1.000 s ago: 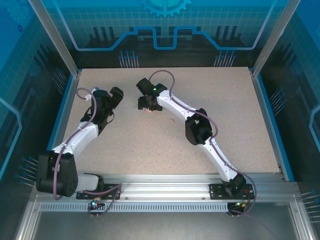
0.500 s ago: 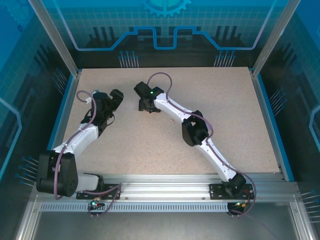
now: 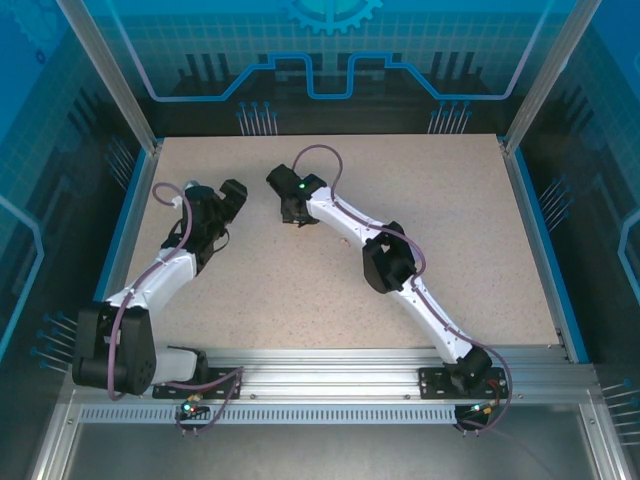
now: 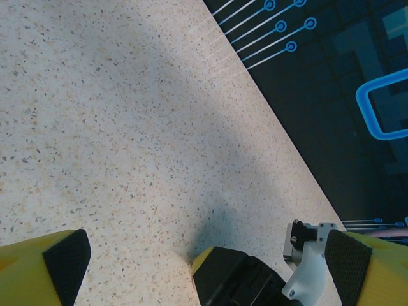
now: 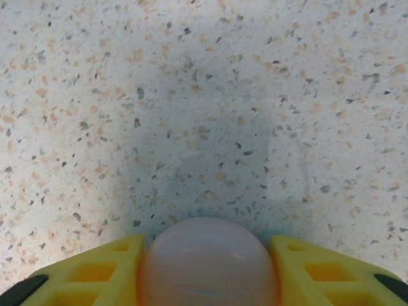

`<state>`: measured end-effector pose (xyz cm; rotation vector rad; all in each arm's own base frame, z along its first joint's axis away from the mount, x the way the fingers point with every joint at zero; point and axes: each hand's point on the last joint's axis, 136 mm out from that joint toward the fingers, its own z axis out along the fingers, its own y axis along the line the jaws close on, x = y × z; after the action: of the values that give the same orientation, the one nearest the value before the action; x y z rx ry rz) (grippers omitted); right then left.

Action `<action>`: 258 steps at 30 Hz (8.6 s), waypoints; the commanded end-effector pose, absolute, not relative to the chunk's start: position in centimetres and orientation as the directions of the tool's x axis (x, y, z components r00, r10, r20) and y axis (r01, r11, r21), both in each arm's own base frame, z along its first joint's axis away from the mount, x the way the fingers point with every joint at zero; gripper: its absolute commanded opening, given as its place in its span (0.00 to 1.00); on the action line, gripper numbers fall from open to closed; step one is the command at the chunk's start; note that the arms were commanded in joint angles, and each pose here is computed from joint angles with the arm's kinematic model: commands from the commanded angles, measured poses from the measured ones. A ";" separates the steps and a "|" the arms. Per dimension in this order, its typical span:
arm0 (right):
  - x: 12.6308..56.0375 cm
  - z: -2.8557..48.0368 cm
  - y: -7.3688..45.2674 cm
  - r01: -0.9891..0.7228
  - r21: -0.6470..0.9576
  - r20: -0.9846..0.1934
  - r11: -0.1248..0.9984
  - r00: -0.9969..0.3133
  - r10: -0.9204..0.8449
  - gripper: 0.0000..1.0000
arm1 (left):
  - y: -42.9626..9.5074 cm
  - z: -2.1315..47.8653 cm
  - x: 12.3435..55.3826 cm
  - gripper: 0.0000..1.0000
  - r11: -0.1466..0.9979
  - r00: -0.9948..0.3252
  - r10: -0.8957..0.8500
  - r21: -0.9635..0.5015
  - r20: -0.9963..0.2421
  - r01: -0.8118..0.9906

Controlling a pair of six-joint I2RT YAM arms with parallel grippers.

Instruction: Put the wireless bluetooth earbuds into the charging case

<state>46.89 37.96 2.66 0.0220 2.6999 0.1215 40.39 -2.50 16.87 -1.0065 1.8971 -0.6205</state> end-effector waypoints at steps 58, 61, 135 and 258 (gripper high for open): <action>22.5 -0.2 23.2 0.078 -0.103 -0.096 0.992 -0.993 0.068 0.58 | -15.1 16.5 33.9 0.99 0.640 -0.637 -0.675 -0.724 -0.371 -0.256; 22.3 -0.4 23.1 0.085 -0.104 -0.099 0.991 -0.992 0.075 0.61 | -15.1 16.3 33.9 0.99 0.647 -0.644 -0.667 -0.720 -0.374 -0.251; 36.3 10.5 31.3 0.473 0.587 0.040 0.657 -0.827 0.560 0.39 | -25.6 13.3 33.4 0.63 0.576 -0.618 -0.514 -0.773 -0.595 0.265; 29.9 16.4 23.5 -0.367 0.730 -0.534 0.577 -0.833 0.146 0.72 | -26.7 22.6 28.8 0.00 0.338 -0.757 -0.116 -0.742 -0.643 0.579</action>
<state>30.49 23.41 13.79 -0.1552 2.3329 1.1431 28.75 -26.69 20.93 0.3611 2.0650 -1.4643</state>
